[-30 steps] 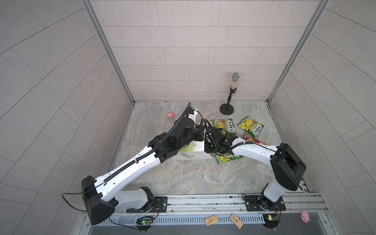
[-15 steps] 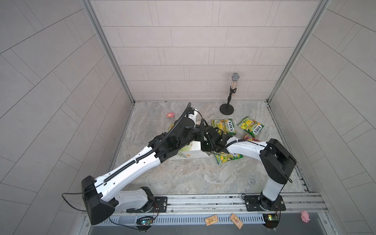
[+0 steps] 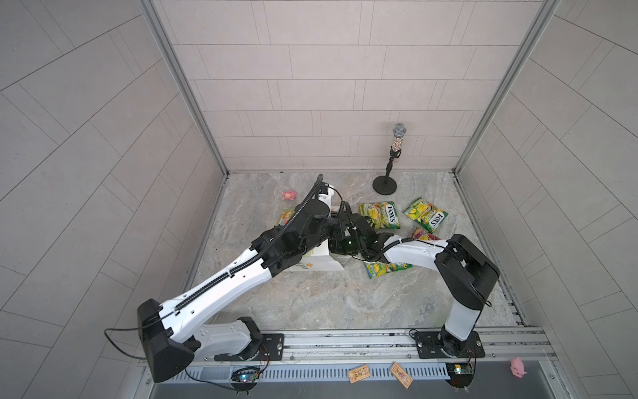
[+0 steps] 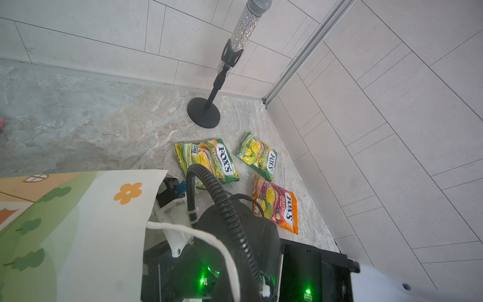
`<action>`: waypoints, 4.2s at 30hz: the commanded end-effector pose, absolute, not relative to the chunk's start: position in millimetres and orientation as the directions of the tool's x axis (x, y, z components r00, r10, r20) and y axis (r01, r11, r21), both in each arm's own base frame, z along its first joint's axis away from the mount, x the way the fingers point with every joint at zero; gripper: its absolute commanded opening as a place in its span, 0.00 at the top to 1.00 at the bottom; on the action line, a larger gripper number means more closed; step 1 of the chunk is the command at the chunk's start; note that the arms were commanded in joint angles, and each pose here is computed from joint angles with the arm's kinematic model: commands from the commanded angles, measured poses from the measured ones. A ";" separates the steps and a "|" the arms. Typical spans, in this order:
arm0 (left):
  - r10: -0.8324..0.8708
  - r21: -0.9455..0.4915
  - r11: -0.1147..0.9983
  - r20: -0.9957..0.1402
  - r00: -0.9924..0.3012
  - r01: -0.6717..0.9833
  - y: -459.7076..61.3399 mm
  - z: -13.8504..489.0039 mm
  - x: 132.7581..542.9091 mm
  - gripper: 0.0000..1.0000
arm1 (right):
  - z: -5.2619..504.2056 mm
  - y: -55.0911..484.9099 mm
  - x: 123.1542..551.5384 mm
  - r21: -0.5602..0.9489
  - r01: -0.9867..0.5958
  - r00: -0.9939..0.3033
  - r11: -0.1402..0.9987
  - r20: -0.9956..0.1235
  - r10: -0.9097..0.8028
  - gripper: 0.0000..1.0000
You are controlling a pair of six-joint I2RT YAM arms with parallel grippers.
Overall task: Take the snacks out of the paper bag
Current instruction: Pick up the snack from the paper bag, then place the paper bag at the middle-left of the table, then place the snack at the center of the table.
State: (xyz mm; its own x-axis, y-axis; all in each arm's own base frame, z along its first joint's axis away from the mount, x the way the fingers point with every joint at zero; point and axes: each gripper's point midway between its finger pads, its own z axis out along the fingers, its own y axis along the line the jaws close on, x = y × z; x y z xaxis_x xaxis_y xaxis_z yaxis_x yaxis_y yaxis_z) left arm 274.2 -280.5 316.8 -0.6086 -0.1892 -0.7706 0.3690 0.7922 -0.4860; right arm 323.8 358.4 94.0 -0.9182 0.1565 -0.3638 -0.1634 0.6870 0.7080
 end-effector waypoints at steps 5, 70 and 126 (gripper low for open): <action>-0.176 -0.444 0.821 -0.796 -0.579 0.360 -266.1 318.4 271.1 1.00 | 140.2 354.2 316.5 0.739 -0.256 -0.897 0.624 -0.421 0.131 1.00; -0.171 -0.227 0.971 -0.872 -0.459 0.069 -154.3 339.8 299.0 1.00 | 414.0 320.3 301.2 0.694 -0.630 -0.699 0.349 -0.702 0.136 1.00; -0.366 -0.187 0.878 -0.855 -0.367 -0.440 78.8 351.1 282.4 1.00 | 349.7 298.0 400.9 0.753 -0.438 -0.785 0.491 -0.587 0.200 1.00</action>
State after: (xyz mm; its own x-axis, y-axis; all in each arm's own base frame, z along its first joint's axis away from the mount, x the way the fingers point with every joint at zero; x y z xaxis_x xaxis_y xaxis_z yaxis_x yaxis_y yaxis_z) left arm 284.8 78.2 337.3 -0.3723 -0.3883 -0.8430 -0.4597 0.8662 -0.1959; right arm 411.3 271.7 332.2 -0.8235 0.2561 -0.5062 -0.3216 0.5244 0.7884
